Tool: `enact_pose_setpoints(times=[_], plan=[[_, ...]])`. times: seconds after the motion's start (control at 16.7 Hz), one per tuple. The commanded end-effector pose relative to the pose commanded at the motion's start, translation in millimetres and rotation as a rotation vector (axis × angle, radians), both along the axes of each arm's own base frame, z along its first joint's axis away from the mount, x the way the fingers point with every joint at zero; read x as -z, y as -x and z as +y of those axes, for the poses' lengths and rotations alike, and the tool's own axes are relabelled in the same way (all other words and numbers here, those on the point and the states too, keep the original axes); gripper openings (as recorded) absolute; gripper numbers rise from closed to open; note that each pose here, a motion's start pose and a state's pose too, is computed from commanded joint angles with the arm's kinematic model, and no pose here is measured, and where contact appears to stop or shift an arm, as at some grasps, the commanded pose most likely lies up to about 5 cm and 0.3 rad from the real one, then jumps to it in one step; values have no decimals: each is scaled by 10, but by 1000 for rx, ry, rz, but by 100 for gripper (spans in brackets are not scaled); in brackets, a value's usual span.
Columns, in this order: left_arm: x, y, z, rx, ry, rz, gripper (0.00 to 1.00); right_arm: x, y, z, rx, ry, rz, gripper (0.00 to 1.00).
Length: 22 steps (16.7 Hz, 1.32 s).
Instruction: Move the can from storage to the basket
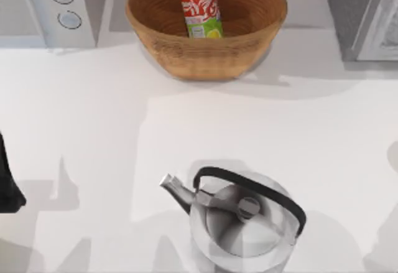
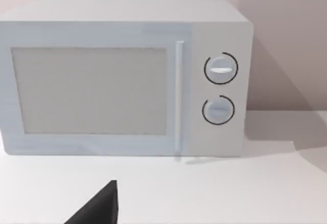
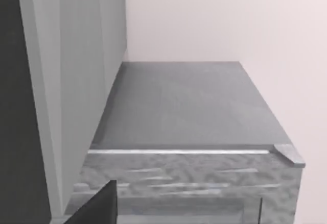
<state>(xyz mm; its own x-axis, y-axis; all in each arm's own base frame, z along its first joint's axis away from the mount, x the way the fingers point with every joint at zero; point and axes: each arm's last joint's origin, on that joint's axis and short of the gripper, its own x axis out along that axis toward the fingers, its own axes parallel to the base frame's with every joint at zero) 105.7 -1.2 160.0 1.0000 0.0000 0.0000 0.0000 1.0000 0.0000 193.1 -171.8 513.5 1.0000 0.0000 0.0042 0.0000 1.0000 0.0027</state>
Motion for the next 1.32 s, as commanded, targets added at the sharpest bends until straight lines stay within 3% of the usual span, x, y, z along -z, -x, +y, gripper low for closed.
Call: enact_pose_setpoints(times=[0.42, 0.78, 1.02, 1.32], plan=[[0, 0, 0, 0, 0, 0, 100, -6, -664, 1187, -1, -7, 4, 100], [0, 0, 0, 0, 0, 0, 100, 11, -543, 2330, -2, -3, 4, 100], [0, 0, 0, 0, 0, 0, 100, 29, -361, 2663, -1, 0, 5, 100], [0, 0, 0, 0, 0, 0, 100, 32, -335, 2700, -1, 1, 5, 100]])
